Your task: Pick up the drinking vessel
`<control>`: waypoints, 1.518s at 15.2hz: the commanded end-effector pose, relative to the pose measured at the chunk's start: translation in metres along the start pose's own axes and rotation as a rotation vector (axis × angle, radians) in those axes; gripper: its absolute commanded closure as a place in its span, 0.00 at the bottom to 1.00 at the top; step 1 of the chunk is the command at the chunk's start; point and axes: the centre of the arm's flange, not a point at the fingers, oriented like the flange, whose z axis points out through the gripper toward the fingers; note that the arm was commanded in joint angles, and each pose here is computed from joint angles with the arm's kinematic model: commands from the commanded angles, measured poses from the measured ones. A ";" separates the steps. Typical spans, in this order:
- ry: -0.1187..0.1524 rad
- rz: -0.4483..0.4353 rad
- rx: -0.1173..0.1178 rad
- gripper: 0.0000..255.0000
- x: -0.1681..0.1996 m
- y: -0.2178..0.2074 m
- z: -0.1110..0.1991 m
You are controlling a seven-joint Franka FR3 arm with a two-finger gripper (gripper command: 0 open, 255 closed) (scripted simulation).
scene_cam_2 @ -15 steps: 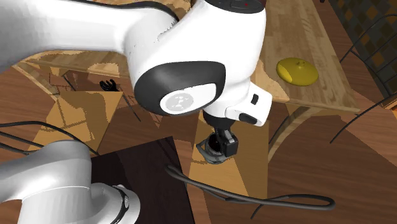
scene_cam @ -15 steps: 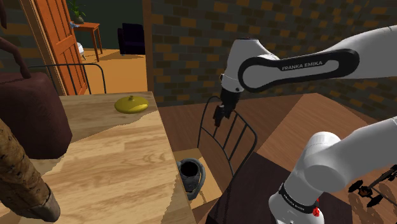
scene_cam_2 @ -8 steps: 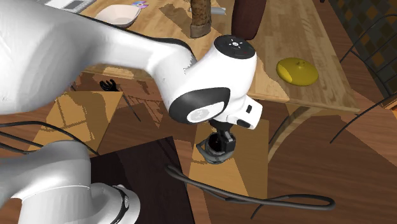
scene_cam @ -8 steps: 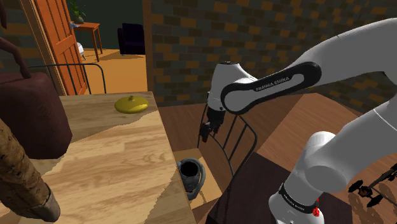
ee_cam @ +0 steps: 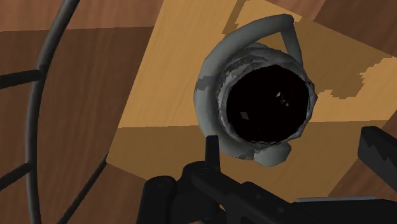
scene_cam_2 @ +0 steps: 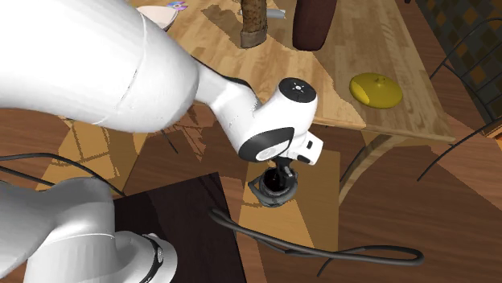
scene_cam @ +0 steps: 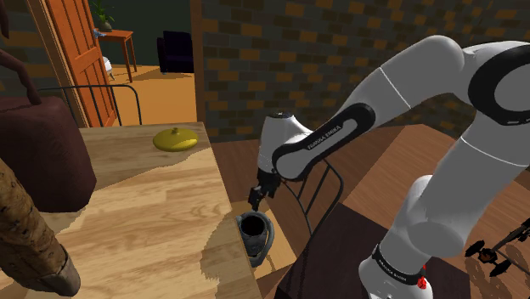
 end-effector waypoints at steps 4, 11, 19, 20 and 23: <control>-0.013 0.009 0.013 0.00 0.022 -0.026 0.058; -0.022 0.015 0.022 0.00 0.035 -0.043 0.113; -0.022 0.015 0.022 1.00 0.035 -0.042 0.138; -0.022 0.015 0.022 1.00 0.035 -0.042 0.138; -0.022 0.015 0.022 1.00 0.035 -0.042 0.138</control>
